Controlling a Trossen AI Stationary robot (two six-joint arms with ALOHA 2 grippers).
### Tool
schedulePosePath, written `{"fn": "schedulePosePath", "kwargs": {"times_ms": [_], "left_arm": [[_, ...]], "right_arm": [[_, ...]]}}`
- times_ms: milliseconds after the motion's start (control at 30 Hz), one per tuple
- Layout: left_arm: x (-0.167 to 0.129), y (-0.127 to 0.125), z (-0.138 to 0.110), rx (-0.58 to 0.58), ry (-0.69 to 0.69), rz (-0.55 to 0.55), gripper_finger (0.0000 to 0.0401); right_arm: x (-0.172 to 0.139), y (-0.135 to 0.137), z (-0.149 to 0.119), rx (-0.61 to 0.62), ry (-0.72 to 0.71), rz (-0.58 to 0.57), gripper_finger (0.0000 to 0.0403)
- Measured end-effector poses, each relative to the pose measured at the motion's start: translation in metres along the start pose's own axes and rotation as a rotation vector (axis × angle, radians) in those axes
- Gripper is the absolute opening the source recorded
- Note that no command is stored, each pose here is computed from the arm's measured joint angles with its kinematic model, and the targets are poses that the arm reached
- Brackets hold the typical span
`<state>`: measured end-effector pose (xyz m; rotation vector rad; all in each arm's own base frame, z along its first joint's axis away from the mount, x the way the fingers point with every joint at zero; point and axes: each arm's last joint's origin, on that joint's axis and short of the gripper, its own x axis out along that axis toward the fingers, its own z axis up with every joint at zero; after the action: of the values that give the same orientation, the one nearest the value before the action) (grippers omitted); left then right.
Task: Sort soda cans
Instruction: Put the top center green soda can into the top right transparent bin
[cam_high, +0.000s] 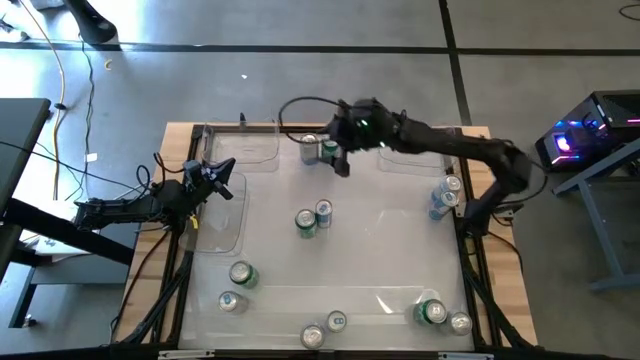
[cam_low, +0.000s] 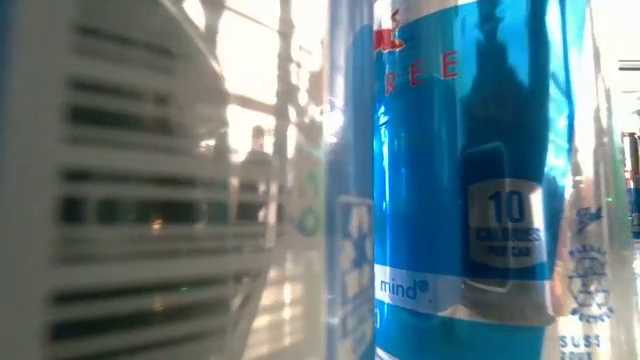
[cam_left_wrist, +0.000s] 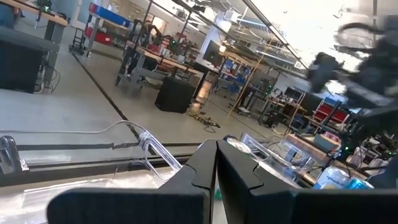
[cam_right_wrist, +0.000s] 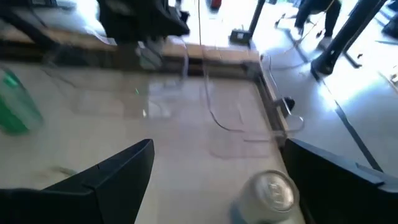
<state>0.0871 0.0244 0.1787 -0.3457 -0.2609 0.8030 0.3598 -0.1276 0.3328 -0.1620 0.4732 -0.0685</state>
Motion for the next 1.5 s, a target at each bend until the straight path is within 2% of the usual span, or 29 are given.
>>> {"fn": "schedulePosePath", "kwargs": {"times_ms": [233,400,500,833,1000,1133,1500], "left_arm": [[0.000,0.000,0.000,0.000,0.000,0.000,0.0010],[0.000,0.000,0.000,-0.009,0.000,0.000,0.0010],[0.000,0.000,0.000,-0.017,0.000,0.000,0.0010],[0.000,0.000,0.000,-0.025,0.001,0.001,0.0010],[0.000,0.000,0.000,-0.024,0.003,-0.002,0.0010],[0.000,0.000,-0.001,-0.022,0.008,-0.013,0.0010],[0.000,0.000,-0.001,-0.020,0.014,-0.023,0.0010]], "right_arm": [[0.046,-0.052,-0.005,-0.048,0.181,0.039,0.0357],[0.076,-0.078,-0.018,0.015,0.253,0.127,0.0357],[0.092,-0.087,-0.027,0.039,0.270,0.142,0.0358],[0.116,-0.093,-0.040,0.061,0.304,0.146,0.0358],[0.116,-0.094,-0.042,0.075,0.346,0.076,0.0358],[0.116,-0.094,-0.042,0.128,0.348,0.077,0.0358],[0.113,-0.092,-0.043,0.113,0.380,0.097,0.0358]]}}
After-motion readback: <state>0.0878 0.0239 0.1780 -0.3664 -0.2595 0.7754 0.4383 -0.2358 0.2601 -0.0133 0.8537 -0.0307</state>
